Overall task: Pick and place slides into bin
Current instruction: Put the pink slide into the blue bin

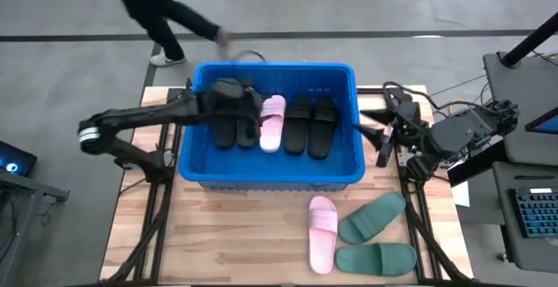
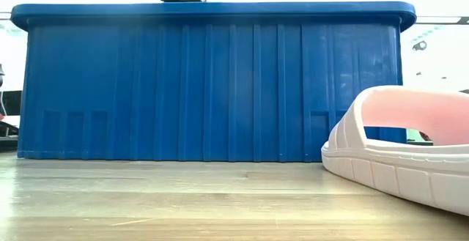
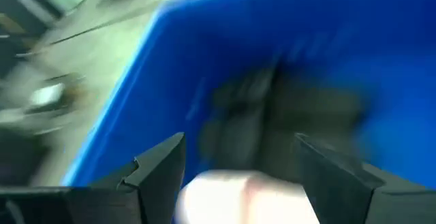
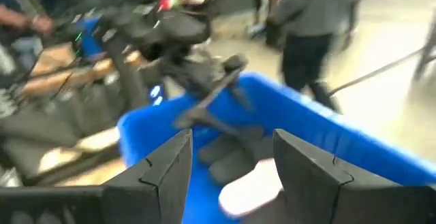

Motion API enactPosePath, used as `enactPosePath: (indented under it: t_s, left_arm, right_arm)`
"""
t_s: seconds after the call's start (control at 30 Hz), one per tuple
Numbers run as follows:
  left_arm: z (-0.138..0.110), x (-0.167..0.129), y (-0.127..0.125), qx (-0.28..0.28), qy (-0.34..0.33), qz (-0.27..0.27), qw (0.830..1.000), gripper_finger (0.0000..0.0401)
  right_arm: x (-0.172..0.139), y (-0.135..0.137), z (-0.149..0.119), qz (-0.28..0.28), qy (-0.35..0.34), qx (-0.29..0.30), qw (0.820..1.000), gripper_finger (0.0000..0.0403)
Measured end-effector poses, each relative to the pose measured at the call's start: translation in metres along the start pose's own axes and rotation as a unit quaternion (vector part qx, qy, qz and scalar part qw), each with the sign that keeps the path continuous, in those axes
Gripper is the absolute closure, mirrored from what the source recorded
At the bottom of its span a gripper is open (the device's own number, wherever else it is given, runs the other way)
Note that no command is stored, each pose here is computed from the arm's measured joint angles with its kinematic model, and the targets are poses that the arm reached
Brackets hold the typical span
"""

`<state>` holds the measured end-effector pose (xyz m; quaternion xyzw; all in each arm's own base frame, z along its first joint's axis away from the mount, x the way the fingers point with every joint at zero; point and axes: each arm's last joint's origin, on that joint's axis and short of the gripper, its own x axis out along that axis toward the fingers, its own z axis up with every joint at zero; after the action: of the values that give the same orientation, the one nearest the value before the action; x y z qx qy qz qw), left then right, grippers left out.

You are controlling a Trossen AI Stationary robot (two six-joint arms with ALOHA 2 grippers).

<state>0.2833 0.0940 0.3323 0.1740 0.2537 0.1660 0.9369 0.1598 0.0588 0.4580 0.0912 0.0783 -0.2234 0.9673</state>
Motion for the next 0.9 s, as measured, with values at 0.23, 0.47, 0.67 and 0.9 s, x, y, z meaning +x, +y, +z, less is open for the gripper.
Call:
enactPosePath:
  t_s: [0.23, 0.47, 0.67, 0.9]
  left_arm:
    - [0.04, -0.07, 0.013, -0.287, -0.2, -0.22, 0.911, 0.0149]
    - [0.068, -0.094, -0.009, -0.312, -0.279, -0.3, 0.857, 0.015]
    - [0.08, -0.085, -0.05, -0.355, -0.227, -0.354, 0.835, 0.015]
    - [0.104, -0.07, -0.101, -0.36, -0.179, -0.421, 0.813, 0.015]
  right_arm:
    - [-0.006, -0.006, 0.015, -0.061, -0.061, -0.071, 0.994, 0.0209]
    - [-0.012, -0.014, 0.022, -0.067, -0.077, -0.084, 0.991, 0.0209]
    - [-0.018, -0.021, 0.022, -0.056, -0.074, -0.064, 0.994, 0.0209]
    - [-0.02, -0.024, 0.017, -0.025, -0.052, -0.056, 0.997, 0.0209]
